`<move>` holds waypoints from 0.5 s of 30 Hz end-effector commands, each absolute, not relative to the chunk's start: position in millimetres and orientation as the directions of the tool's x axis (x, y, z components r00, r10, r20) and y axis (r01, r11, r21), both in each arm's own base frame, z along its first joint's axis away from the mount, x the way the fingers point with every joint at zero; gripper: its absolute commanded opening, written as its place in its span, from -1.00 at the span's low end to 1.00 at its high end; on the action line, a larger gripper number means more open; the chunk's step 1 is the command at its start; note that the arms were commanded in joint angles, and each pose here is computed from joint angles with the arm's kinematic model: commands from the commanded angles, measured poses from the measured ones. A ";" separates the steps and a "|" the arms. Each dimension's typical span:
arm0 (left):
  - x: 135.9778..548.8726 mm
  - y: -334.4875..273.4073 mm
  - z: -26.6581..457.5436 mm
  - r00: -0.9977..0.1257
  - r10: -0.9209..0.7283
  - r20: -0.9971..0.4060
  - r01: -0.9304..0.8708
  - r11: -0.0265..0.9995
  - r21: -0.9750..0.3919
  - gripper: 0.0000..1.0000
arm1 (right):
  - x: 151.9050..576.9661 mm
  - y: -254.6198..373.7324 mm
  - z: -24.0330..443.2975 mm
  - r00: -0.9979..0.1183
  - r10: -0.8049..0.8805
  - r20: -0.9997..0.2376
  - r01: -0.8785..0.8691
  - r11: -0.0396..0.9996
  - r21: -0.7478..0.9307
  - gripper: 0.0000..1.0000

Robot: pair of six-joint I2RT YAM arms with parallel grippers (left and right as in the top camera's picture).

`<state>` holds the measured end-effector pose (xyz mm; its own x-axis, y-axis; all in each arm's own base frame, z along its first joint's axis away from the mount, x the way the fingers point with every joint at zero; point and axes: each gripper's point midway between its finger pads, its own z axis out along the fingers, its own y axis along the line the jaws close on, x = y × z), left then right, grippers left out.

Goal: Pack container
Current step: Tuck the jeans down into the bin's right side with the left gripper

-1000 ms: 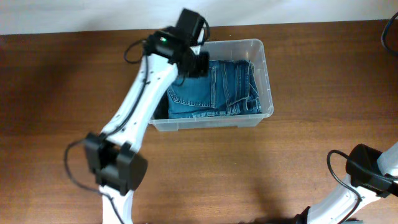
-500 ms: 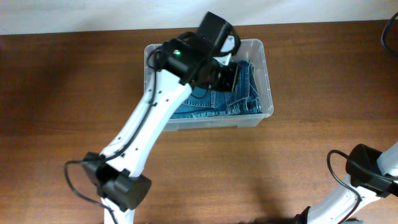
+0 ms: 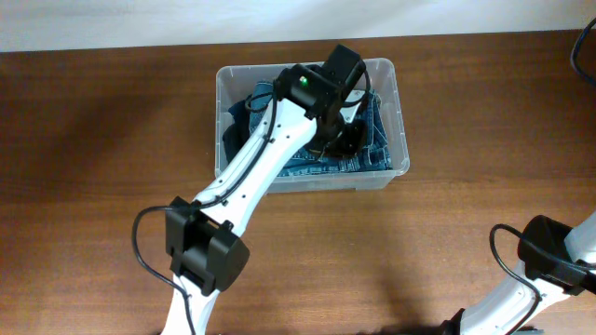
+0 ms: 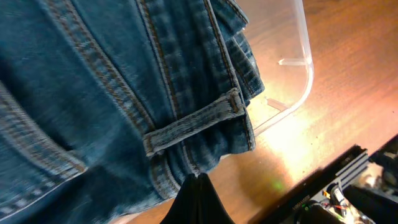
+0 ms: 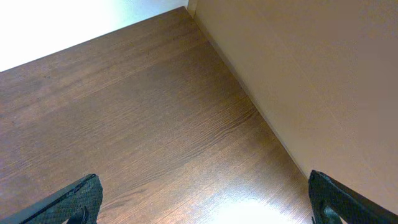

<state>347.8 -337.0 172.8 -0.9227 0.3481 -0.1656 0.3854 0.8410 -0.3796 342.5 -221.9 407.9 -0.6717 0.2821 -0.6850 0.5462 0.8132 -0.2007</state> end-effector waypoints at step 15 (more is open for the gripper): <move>336.8 -343.1 147.5 -0.916 0.386 -0.113 0.397 0.824 -0.405 -0.99 | 340.6 -223.4 406.5 -0.675 0.287 -0.679 0.552 0.808 -0.206 0.97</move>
<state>341.1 -338.7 155.6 -0.9249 0.3593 -0.1238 0.3781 0.8363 -0.3972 342.5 -221.9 407.9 -0.6717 0.2821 -0.6850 0.5462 0.8132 -0.2007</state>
